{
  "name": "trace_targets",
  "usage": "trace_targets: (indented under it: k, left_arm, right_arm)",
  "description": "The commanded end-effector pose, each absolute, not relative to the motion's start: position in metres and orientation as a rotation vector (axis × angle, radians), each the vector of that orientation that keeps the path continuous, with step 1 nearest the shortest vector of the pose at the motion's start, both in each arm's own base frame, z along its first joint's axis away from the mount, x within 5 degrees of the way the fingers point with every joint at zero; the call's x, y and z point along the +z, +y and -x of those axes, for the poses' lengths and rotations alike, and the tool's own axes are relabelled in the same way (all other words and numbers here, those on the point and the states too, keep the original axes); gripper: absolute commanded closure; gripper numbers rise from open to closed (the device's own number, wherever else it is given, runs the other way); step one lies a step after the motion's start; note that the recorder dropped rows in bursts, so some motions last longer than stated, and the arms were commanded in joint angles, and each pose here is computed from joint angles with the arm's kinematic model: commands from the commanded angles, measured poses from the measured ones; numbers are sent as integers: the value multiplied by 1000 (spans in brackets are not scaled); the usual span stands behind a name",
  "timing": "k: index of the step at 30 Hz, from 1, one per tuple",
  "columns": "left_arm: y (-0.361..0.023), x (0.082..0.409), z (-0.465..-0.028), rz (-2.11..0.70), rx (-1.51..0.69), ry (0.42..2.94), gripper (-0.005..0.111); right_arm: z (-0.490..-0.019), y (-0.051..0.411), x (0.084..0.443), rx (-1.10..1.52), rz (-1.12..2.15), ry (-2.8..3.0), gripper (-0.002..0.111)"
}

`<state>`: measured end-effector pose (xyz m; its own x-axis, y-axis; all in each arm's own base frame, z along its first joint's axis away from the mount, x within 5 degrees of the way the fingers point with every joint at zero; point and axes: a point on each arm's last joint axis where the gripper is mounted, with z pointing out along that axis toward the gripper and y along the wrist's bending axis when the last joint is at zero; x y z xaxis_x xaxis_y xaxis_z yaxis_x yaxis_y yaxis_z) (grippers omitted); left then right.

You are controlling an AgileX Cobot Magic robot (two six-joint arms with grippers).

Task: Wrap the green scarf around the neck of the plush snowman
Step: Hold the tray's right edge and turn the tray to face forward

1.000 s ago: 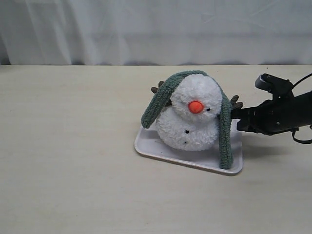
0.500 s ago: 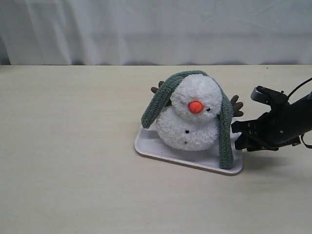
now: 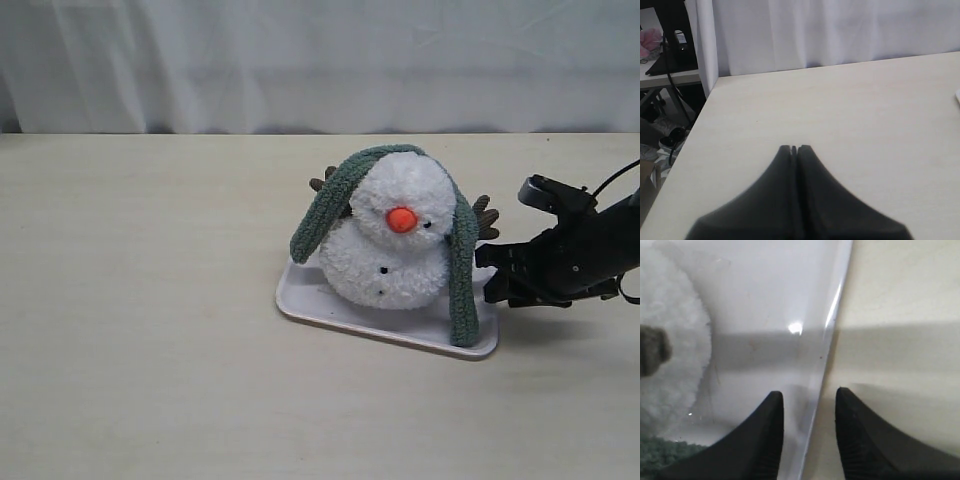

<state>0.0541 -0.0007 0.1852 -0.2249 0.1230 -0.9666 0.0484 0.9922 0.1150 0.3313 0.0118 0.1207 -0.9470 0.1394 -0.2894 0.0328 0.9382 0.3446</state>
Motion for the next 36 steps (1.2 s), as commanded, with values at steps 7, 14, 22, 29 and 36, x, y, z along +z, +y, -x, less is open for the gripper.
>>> trace_targets:
  k: [7,14,22,29,36]
  left_arm:
    - [-1,185,-54,-123,66,1788,107]
    - [-1,185,-54,-123,66,1788,107]
    - [-1,185,-54,-123,66,1788,107]
    - [-1,185,-54,-123,66,1788,107]
    - [-1,185,-54,-123,66,1788,107]
  right_arm:
    - [-328,11,110,476,-178,2793,74]
    - [-328,12,93,490,-188,2834,74]
    - [-335,10,96,458,-74,2801,79]
    - [-340,10,99,440,-3,2769,95]
    - [-347,8,102,433,-125,2708,104]
